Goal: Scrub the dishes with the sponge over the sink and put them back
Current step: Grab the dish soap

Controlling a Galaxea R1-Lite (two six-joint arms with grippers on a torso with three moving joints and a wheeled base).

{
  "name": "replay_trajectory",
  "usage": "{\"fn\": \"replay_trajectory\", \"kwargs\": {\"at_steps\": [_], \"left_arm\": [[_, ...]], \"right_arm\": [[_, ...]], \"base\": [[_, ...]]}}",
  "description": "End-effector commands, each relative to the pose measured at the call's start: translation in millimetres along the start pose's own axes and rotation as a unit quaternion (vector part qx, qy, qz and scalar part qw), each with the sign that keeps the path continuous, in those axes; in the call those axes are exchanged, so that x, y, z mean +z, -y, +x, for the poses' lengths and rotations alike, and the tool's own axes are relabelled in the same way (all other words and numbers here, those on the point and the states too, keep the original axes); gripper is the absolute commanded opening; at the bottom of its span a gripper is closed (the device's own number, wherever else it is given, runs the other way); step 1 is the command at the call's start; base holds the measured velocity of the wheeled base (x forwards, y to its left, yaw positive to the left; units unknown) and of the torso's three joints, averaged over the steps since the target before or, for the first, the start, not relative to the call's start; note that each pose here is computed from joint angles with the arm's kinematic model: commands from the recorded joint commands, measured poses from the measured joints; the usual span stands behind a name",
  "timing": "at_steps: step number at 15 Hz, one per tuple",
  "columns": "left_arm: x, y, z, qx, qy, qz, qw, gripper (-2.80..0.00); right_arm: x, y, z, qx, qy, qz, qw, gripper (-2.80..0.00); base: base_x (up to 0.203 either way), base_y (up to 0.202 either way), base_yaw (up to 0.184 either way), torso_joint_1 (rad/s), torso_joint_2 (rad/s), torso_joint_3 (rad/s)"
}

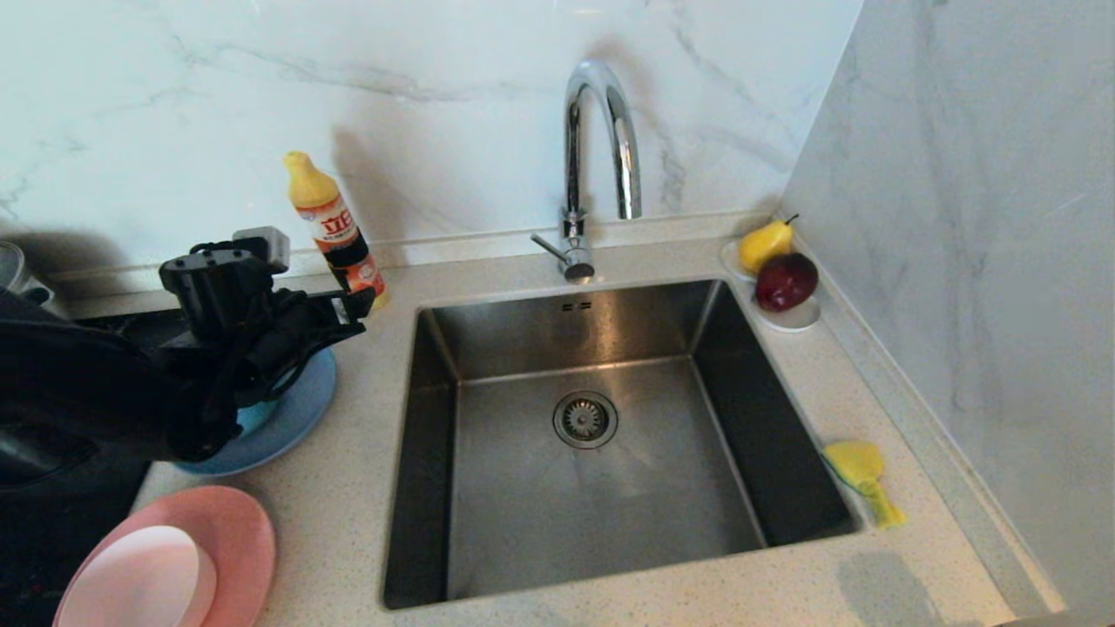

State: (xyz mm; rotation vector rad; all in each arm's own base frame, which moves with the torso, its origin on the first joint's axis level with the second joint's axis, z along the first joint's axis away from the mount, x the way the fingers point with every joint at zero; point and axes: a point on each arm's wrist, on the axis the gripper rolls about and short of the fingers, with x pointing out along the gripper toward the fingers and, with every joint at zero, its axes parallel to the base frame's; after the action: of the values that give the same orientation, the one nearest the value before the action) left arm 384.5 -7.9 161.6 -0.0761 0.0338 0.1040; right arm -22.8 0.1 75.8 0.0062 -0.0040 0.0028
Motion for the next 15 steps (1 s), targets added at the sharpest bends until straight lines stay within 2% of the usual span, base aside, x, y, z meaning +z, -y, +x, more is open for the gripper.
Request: {"fn": "replay_trajectory", "kwargs": {"at_steps": [1, 3, 8, 12, 15], "left_arm": [[-6, 4.8, 16, -0.001, 0.006, 0.000, 1.0000, 0.00], [-7, 11.7, 24, 0.000, 0.013, 0.000, 0.9999, 0.00], [-16, 14.3, 45, 0.004, 0.031, -0.001, 0.9995, 0.00], [-7, 17.2, 59, 0.002, 0.061, -0.004, 0.9981, 0.00], [-7, 18.5, 68, 0.002, 0.069, -0.006, 0.9976, 0.00]], "right_arm": [[0, 0, 0, 0.000, 0.000, 0.000, 1.000, -2.80], [0, 0, 0, 0.000, 0.000, 0.000, 1.000, -2.80], [0, 0, 0, 0.000, 0.000, 0.000, 1.000, -2.80], [0, 0, 0, 0.000, 0.000, 0.000, 1.000, -2.80], [0, 0, 0, 0.000, 0.000, 0.000, 1.000, -2.80]], "base": [[0.000, 0.000, 0.000, 0.000, 0.00, 0.000], [0.000, 0.000, 0.000, 0.000, 0.00, 0.000], [0.000, 0.000, 0.000, 0.000, 0.00, 0.000], [0.000, 0.000, 0.000, 0.000, 0.00, 0.000], [0.000, 0.000, 0.000, 0.000, 0.00, 0.000]]}}
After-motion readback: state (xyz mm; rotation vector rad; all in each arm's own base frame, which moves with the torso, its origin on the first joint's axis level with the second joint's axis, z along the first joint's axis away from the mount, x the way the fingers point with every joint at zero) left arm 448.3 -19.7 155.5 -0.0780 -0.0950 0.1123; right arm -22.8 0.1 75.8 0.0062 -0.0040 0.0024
